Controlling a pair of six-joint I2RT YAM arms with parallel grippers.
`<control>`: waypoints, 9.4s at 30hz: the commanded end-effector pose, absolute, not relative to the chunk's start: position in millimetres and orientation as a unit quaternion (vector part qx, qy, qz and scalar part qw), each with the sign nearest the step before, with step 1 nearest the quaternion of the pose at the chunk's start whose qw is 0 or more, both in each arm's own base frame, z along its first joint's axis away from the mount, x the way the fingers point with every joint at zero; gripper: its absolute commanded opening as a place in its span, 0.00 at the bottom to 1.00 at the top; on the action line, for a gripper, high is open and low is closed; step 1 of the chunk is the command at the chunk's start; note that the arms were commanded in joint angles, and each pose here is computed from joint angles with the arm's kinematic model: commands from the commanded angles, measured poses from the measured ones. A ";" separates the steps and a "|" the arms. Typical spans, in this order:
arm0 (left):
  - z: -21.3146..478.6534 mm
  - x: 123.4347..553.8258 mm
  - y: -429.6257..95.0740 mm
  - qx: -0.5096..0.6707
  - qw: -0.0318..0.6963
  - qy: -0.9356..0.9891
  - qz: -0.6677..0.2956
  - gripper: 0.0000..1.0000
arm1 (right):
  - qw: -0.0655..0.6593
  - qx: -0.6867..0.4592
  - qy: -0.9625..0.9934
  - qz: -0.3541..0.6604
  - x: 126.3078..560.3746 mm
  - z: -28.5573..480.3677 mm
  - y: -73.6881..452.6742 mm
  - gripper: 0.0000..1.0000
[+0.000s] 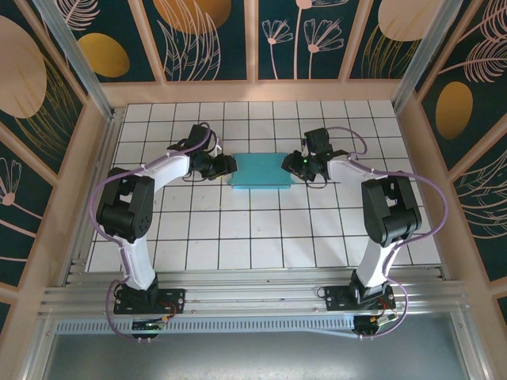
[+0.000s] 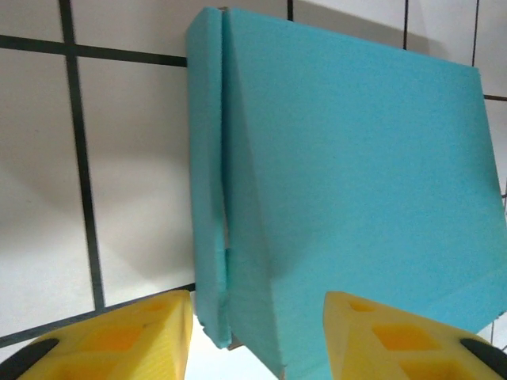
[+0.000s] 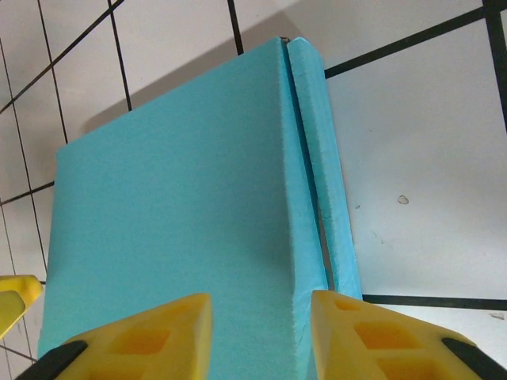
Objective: Fold the paper box
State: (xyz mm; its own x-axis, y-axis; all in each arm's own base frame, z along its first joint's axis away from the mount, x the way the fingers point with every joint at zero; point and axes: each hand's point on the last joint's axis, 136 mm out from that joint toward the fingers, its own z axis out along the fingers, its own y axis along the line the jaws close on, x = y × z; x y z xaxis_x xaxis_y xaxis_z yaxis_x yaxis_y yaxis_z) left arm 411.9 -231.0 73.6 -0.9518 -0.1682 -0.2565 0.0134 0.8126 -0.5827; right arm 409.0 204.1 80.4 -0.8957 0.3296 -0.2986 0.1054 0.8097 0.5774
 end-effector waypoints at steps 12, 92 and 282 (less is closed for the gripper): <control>63.4 410.9 -255.2 -0.038 0.125 0.933 -0.336 0.40 | 0.182 0.118 0.932 0.290 406.9 70.0 205.7 0.31; -15.3 392.6 -241.4 -0.032 0.080 0.955 -0.284 0.28 | 0.136 0.118 0.939 0.294 404.2 8.6 203.9 0.19; 55.3 550.4 -297.9 0.006 0.139 0.831 -0.539 0.80 | 0.135 0.160 0.858 0.469 495.5 -7.1 140.2 0.24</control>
State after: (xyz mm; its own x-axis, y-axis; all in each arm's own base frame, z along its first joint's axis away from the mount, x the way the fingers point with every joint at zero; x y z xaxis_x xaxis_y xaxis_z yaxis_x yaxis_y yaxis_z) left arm 562.0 -286.8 63.6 -0.9380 -0.1687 -0.3029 0.1890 0.4836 -0.8546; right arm 513.0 148.0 36.1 -0.9030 0.3826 -0.1954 0.0280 0.5063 0.8619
